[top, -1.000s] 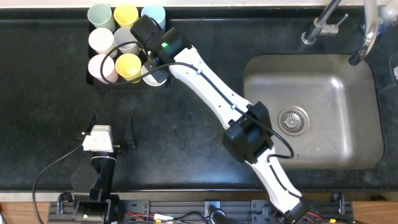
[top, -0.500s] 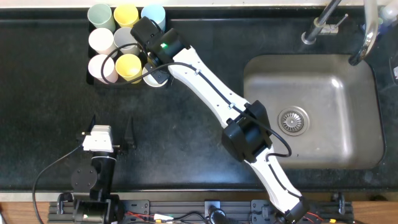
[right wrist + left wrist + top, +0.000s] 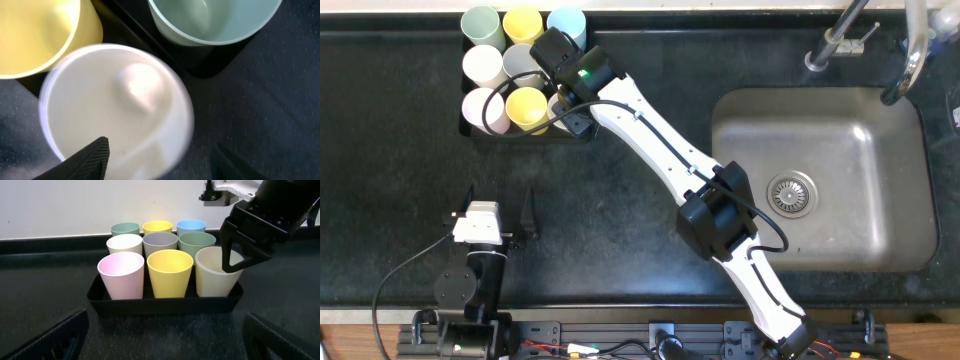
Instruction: Store Cups
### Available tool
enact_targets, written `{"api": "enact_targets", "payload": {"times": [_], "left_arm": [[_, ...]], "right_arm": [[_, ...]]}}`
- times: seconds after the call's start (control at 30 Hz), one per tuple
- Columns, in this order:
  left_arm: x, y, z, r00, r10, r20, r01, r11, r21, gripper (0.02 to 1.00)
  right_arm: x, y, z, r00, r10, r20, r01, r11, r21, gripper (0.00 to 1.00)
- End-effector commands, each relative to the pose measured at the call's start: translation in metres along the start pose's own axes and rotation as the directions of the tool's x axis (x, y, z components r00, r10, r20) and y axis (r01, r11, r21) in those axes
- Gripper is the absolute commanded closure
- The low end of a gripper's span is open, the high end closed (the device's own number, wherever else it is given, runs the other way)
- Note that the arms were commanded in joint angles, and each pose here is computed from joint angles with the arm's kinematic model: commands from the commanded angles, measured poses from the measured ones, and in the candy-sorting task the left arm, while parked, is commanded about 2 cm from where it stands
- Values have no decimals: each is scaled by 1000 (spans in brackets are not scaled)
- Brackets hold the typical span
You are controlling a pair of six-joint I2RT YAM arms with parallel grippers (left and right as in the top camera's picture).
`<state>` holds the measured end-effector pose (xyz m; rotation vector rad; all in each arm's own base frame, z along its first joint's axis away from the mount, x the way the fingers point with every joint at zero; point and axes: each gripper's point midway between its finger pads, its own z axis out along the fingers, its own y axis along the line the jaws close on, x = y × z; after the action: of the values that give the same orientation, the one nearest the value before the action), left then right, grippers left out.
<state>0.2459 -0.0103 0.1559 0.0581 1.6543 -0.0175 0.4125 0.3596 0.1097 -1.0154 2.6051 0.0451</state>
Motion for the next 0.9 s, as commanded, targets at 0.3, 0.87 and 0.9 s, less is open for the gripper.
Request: {"api": "enact_targets", "payload": {"times": [0.3, 0.87, 0.9], "left_arm": [[0, -1, 0, 1000, -18, 6, 18, 1000, 8, 20], [0, -1, 0, 1000, -18, 6, 18, 1000, 8, 20], [0, -1, 0, 1000, -18, 6, 18, 1000, 7, 20]], "right_arm": [[-10, -13, -1, 999, -1, 37, -2, 996, 94, 3], [-48, -109, -202, 852, 277, 445, -338, 939, 62, 5], [-37, -124, -217, 836, 319, 447, -381, 923, 54, 3]]}}
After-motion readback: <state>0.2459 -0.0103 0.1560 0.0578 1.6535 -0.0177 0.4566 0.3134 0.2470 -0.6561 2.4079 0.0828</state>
